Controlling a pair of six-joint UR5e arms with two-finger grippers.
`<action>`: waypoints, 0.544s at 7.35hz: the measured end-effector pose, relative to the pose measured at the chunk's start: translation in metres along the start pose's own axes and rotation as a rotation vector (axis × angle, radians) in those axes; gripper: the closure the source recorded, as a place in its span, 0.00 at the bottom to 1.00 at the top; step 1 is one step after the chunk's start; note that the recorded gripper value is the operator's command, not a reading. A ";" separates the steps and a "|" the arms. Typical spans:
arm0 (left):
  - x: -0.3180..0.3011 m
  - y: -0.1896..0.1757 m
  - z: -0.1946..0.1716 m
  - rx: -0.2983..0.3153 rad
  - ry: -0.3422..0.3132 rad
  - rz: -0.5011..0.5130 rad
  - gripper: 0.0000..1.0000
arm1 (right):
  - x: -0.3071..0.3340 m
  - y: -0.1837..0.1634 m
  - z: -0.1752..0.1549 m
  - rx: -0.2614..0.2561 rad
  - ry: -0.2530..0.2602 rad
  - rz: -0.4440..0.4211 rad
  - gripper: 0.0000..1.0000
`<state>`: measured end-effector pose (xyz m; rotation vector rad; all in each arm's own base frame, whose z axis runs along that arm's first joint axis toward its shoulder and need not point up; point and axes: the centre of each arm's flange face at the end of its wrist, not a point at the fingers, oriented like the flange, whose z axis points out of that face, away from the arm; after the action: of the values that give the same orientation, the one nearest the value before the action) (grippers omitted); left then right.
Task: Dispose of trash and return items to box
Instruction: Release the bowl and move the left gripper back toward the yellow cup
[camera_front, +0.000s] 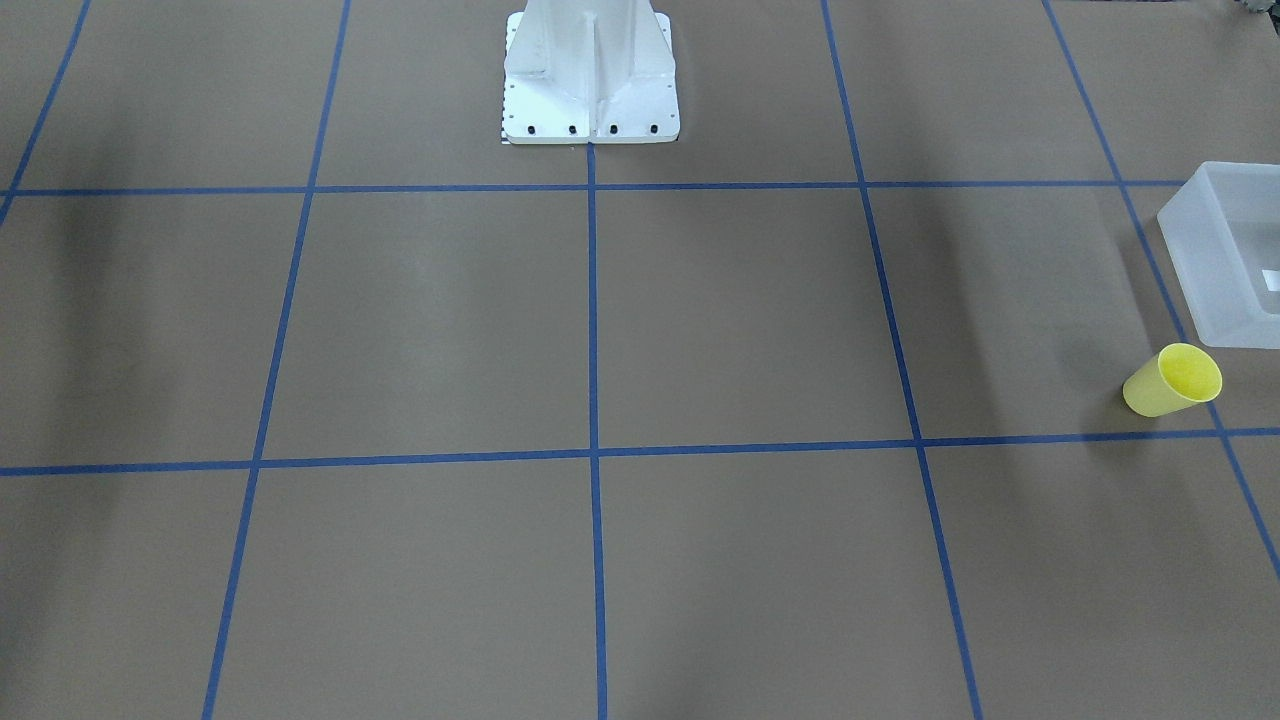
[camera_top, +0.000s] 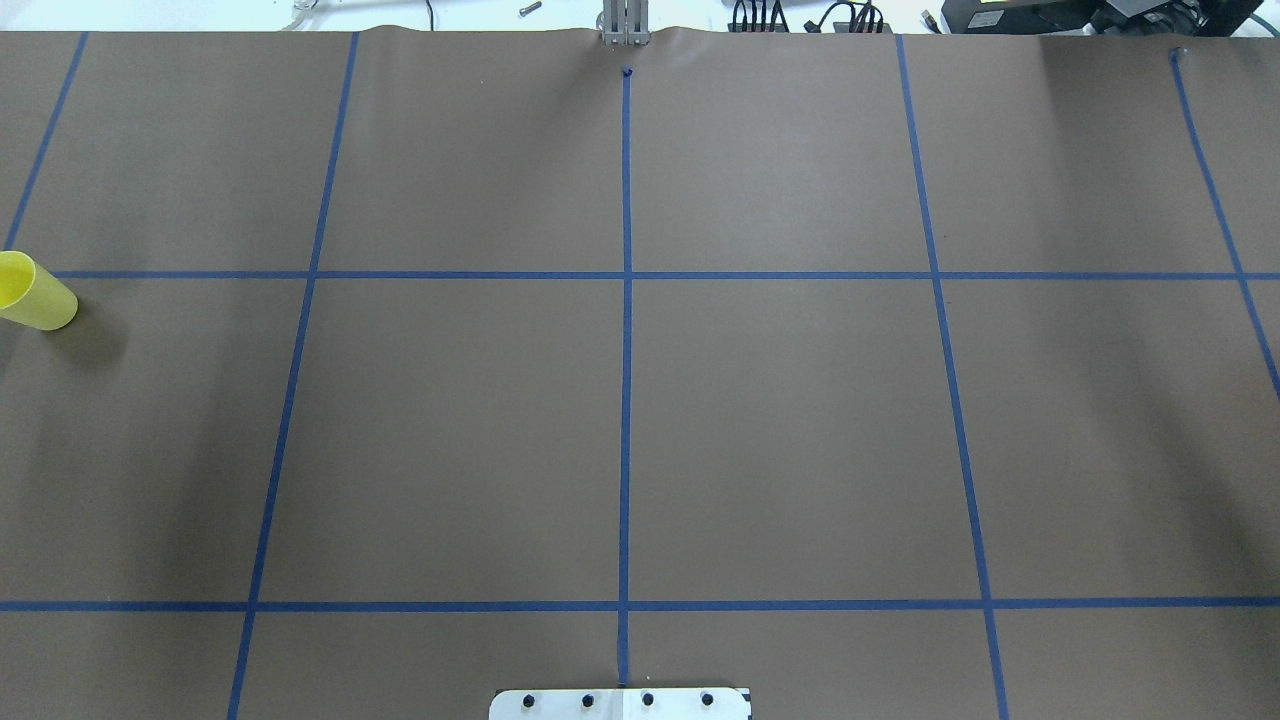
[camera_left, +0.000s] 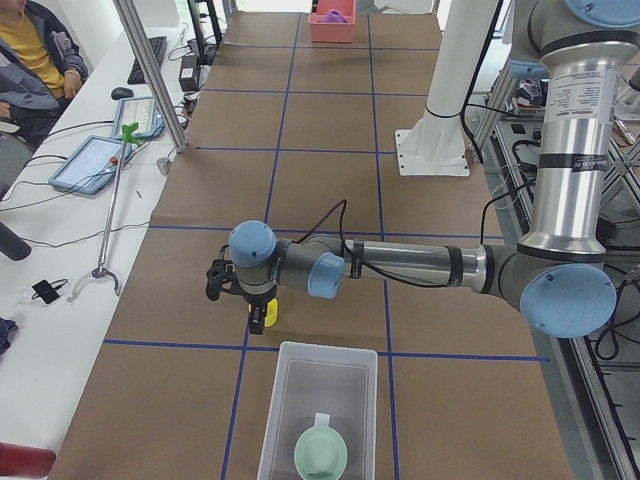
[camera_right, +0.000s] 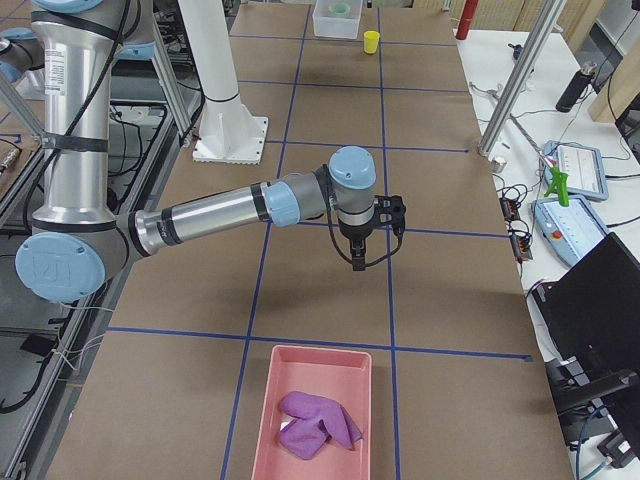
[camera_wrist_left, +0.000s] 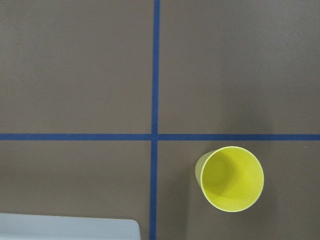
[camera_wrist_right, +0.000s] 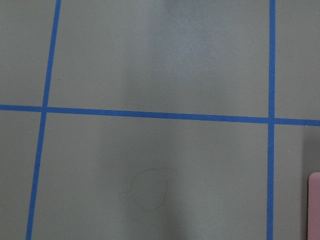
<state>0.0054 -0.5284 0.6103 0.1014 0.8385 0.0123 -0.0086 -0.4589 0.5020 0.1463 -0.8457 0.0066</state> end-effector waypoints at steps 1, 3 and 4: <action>0.006 -0.017 0.014 -0.012 -0.016 0.013 0.05 | 0.000 0.000 0.000 -0.002 -0.001 -0.001 0.00; 0.004 -0.047 0.035 -0.025 -0.026 0.007 0.05 | -0.001 0.001 0.001 -0.001 -0.005 -0.006 0.00; 0.009 -0.050 0.046 -0.032 -0.024 0.003 0.05 | -0.001 0.002 0.002 -0.002 -0.006 -0.008 0.00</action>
<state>0.0444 -0.5811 0.6292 0.0725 0.8134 0.0274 -0.0109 -0.4572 0.5026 0.1484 -0.8512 -0.0023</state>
